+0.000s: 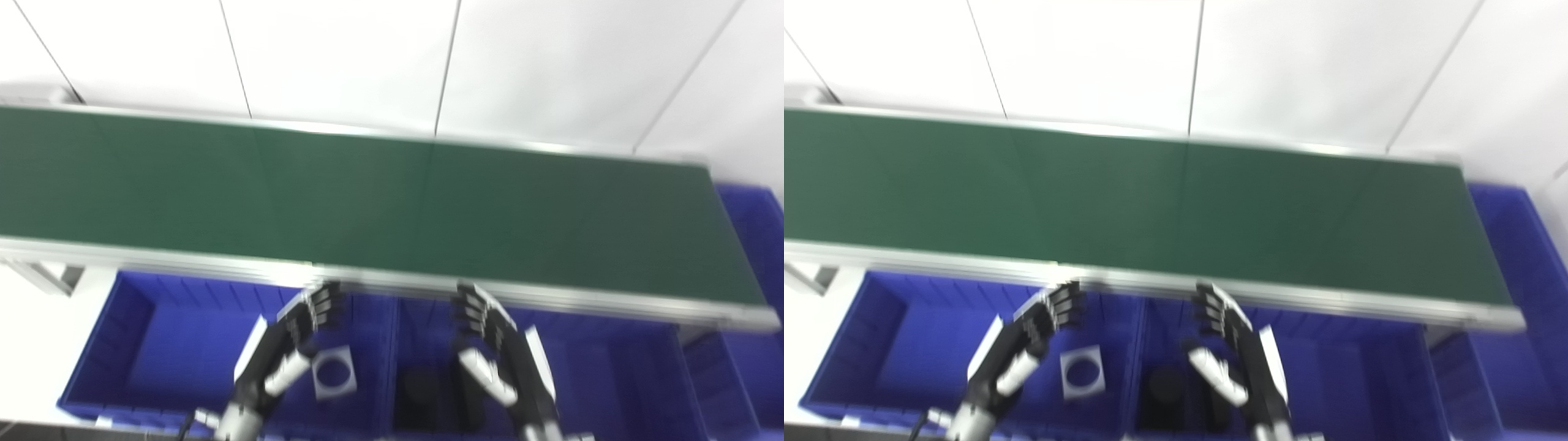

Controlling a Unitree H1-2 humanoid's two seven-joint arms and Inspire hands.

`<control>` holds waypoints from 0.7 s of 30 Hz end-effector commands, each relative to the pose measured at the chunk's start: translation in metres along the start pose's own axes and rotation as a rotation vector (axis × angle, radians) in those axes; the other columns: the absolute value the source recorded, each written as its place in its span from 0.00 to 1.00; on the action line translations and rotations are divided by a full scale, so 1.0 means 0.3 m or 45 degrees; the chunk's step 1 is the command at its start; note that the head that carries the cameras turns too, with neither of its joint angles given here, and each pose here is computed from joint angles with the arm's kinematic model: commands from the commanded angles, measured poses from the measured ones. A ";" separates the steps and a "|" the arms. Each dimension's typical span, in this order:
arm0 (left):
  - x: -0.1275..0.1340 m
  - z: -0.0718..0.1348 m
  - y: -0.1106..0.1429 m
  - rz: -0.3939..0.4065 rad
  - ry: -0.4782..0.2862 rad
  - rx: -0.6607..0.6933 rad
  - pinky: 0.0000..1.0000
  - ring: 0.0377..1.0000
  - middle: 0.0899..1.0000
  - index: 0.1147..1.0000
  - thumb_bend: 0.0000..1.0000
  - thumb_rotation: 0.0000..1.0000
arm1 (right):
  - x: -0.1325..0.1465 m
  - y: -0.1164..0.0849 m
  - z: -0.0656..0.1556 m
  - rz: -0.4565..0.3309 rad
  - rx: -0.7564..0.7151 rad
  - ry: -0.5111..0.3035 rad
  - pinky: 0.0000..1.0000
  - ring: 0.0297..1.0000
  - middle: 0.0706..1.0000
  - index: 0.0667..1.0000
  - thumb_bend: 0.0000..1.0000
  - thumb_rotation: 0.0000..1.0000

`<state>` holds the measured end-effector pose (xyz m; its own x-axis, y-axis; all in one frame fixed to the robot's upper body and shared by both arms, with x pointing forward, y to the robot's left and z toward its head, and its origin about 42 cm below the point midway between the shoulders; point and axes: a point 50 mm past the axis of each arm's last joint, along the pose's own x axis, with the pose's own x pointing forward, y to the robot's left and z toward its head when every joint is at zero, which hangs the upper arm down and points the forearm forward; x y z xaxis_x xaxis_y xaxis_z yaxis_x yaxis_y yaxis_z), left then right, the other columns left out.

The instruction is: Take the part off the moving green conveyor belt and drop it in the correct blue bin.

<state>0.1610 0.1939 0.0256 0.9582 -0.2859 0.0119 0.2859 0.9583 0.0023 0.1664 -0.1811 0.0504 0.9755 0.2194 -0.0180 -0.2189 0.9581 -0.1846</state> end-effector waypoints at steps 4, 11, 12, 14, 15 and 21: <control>0.030 0.015 -0.044 0.005 -0.064 0.022 0.74 0.79 0.83 0.84 0.84 0.76 | 0.000 -0.026 0.010 0.060 -0.058 -0.130 0.70 0.79 0.83 0.83 0.74 0.59; 0.051 -0.010 -0.077 0.006 -0.035 0.026 0.73 0.78 0.81 0.83 0.89 0.75 | -0.012 -0.039 -0.014 0.075 -0.049 -0.123 0.70 0.79 0.83 0.85 0.82 0.50; 0.054 -0.015 -0.078 0.005 -0.030 0.028 0.73 0.78 0.81 0.83 0.89 0.75 | -0.014 -0.038 -0.016 0.071 -0.043 -0.121 0.71 0.79 0.83 0.86 0.83 0.49; 0.057 -0.020 -0.078 0.005 -0.024 0.035 0.72 0.78 0.81 0.83 0.89 0.76 | -0.016 -0.038 -0.016 0.062 -0.038 -0.120 0.71 0.79 0.83 0.86 0.83 0.49; 0.057 -0.022 -0.077 0.006 -0.020 0.043 0.72 0.78 0.81 0.83 0.89 0.76 | -0.016 -0.037 -0.015 0.059 -0.040 -0.124 0.71 0.79 0.83 0.86 0.83 0.49; 0.055 -0.031 -0.065 0.002 -0.007 0.050 0.73 0.78 0.81 0.84 0.88 0.77 | -0.010 -0.024 -0.017 0.049 -0.032 -0.129 0.71 0.79 0.84 0.86 0.83 0.48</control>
<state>0.1661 0.1712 0.0092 0.9577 -0.2847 -0.0428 0.2862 0.9575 0.0345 0.1624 -0.1929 0.0391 0.9627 0.2707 0.0036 -0.2635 0.9402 -0.2157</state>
